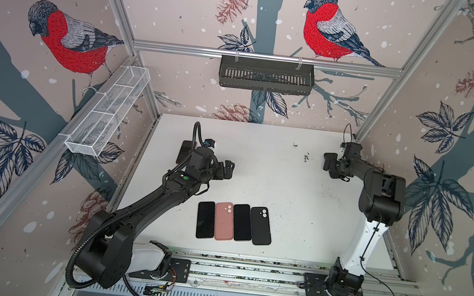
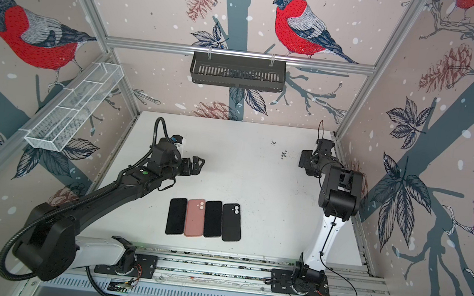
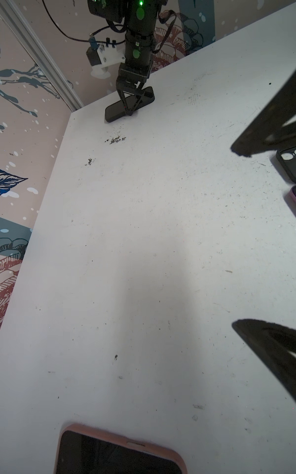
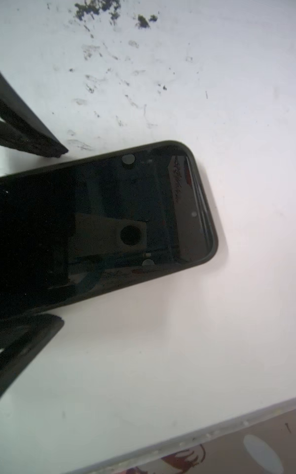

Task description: Take the phone out of the phone case

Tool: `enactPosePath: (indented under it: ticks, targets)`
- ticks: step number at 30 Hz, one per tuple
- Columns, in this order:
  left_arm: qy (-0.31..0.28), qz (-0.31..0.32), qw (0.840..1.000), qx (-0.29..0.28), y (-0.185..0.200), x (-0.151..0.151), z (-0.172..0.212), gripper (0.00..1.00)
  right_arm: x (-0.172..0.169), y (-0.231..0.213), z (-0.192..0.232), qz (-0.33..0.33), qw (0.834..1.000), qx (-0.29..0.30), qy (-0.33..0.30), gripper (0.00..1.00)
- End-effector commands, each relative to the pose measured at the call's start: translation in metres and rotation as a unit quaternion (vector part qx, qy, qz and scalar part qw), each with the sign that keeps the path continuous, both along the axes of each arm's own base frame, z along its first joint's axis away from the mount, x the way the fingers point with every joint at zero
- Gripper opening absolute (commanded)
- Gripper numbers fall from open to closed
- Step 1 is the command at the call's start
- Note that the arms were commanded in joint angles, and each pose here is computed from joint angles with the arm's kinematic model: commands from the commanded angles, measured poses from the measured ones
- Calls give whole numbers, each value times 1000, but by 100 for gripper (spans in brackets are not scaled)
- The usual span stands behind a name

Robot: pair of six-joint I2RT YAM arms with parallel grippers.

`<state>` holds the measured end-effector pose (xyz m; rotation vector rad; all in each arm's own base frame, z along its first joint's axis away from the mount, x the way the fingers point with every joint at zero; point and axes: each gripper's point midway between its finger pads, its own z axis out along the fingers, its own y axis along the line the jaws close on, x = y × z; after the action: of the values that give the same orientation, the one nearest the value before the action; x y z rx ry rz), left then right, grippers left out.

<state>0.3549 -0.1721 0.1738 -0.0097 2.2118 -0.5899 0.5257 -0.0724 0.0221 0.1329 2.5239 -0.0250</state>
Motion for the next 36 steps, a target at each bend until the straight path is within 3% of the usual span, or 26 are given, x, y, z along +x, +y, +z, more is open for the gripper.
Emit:
enactPosePath:
  ticks: [1, 16, 20, 24, 36]
  targets:
    - [-29, -13, 999, -24, -9, 6, 19, 98, -23, 9, -24, 23, 998, 9, 60, 92]
    - [-24, -35, 997, -61, -24, 6, 24, 98, -45, 22, -27, 12, 998, 26, 63, 69]
    - [-26, -52, 995, -78, -38, 8, 28, 98, -49, 31, -23, 14, 998, 31, 60, 53]
    - [-22, -79, 989, -123, -59, 10, 29, 98, -50, 44, -14, 24, 998, 44, 45, 44]
    - [-1, -139, 954, -266, -123, 29, 27, 98, -70, 160, 12, 172, 975, 139, -6, 35]
